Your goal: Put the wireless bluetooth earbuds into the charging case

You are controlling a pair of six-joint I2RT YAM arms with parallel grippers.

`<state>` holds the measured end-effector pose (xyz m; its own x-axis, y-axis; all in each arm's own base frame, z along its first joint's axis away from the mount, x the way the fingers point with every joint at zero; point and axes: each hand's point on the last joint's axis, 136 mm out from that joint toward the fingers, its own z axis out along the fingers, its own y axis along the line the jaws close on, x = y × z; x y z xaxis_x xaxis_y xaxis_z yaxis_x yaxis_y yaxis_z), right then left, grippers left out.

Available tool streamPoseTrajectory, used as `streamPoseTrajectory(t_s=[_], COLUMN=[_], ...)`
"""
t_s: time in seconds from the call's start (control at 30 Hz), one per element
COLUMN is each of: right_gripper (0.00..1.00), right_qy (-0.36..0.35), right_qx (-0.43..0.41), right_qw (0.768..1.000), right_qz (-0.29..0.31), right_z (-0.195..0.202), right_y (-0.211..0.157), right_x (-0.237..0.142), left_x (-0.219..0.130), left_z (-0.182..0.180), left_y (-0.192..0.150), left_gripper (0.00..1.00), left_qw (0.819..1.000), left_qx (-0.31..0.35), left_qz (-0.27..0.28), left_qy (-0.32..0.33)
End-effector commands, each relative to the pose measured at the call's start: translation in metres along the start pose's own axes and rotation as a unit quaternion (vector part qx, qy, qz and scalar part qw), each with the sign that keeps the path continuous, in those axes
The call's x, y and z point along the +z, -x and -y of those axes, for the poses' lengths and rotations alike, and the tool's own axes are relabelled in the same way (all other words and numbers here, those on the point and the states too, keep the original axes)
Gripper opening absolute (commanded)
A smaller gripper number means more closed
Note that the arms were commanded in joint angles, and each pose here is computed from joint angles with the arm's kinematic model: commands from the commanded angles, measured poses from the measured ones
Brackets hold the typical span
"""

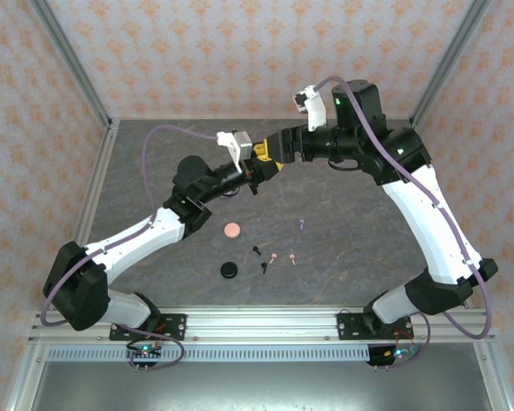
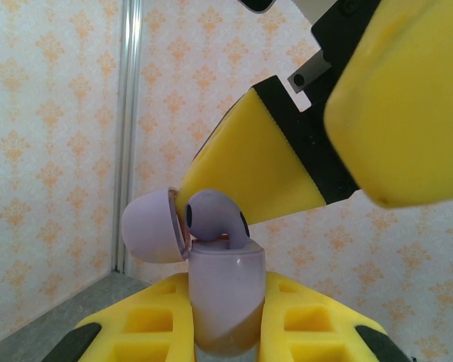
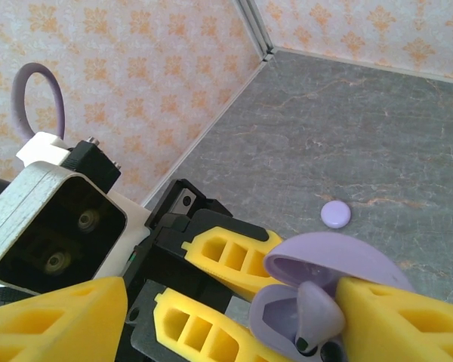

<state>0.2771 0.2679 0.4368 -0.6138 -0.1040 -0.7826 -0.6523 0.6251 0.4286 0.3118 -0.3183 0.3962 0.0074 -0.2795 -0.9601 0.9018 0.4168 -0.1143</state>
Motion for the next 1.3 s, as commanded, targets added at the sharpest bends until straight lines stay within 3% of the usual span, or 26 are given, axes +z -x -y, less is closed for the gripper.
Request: streamPoseTrajectory(t_s=[0.0,0.33,0.57,0.9,1.27], right_gripper=[0.77,0.81,0.69,0.68,0.60], right_qy=[-0.031,-0.084,-0.040,-0.071,-0.032], right_qx=[-0.024,-0.024,-0.006,-0.005,-0.002], right_qw=[0.999,0.995,0.999,0.997,0.999], right_qz=[0.037,0.045,0.015,-0.001,-0.024], right_z=[0.006,0.017,0.006,0.016,0.005], right_y=[0.016,0.017,0.001,-0.011,-0.024], right_x=[-0.007,-0.025,-0.019,-0.025,-0.021], left_x=[0.006,0.006,0.007,0.007,0.008], left_z=[0.012,0.014,0.013,0.011,0.009], left_y=[0.013,0.013,0.012,0.012,0.010], left_gripper=[0.00,0.00,0.00,0.00,0.00], left_qw=[1.000,0.999,1.000,1.000,1.000], left_qx=[0.009,0.010,0.012,0.011,0.009], left_qz=[0.018,0.022,0.019,0.018,0.015], left_qy=[-0.024,-0.025,-0.021,-0.016,-0.012])
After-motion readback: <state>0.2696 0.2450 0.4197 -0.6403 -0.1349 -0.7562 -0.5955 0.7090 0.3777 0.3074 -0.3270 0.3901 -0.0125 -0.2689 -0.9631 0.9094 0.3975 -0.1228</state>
